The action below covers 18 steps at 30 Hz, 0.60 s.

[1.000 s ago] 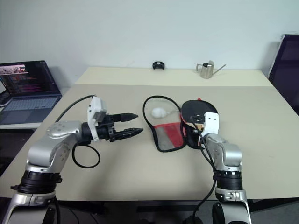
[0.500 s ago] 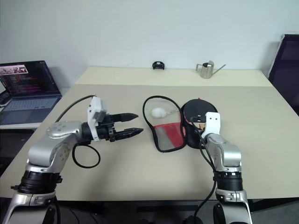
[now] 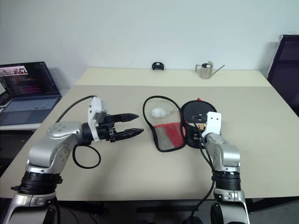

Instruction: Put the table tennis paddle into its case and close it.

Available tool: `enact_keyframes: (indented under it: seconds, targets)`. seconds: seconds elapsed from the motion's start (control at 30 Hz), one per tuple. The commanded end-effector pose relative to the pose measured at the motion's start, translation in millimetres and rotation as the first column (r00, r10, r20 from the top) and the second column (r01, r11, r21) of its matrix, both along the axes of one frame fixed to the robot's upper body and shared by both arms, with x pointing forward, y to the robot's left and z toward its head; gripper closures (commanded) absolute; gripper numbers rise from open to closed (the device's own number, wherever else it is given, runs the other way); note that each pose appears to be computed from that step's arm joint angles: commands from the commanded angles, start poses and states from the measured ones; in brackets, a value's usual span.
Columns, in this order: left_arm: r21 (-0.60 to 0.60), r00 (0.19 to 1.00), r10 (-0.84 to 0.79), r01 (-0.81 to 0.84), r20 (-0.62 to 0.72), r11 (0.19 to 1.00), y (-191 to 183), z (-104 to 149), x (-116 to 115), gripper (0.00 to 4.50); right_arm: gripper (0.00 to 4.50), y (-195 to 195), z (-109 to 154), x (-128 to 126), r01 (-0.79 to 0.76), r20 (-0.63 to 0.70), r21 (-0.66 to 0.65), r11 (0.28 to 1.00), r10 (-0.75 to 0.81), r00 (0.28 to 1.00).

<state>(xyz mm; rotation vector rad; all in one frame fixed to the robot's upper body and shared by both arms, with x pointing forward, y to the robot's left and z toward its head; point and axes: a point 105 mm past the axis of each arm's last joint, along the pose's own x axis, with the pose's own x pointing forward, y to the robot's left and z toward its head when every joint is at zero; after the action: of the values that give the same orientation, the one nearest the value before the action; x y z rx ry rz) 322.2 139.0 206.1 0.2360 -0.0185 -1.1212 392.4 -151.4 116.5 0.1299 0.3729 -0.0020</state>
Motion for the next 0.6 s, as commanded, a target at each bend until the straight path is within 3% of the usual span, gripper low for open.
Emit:
enact_keyframes:
  seconds: [0.03,0.17,0.3,0.47,0.6]
  targets:
    - [-0.004,0.998,0.001,-0.001,0.061,1.0,1,13,-4,1.06,0.15,14,33,-9,-0.102,0.117,-0.005,0.995,0.102,0.988]
    - [-0.015,0.996,0.061,-0.06,0.058,0.998,8,9,2,1.06,0.15,25,51,-30,-0.216,0.169,0.009,0.976,0.211,0.963]
    - [0.016,0.95,0.297,-0.3,0.101,0.954,35,-3,36,1.06,0.15,31,74,-41,-0.326,0.257,0.051,0.944,0.303,0.918]
    - [0.053,0.929,0.365,-0.368,0.063,0.928,50,-25,50,1.06,0.15,25,91,-47,-0.448,0.283,-0.056,0.892,0.444,0.85]
    - [0.102,0.893,0.448,-0.451,0.047,0.887,66,-42,63,1.06,0.15,10,88,-58,-0.528,0.219,-0.152,0.835,0.55,0.806]
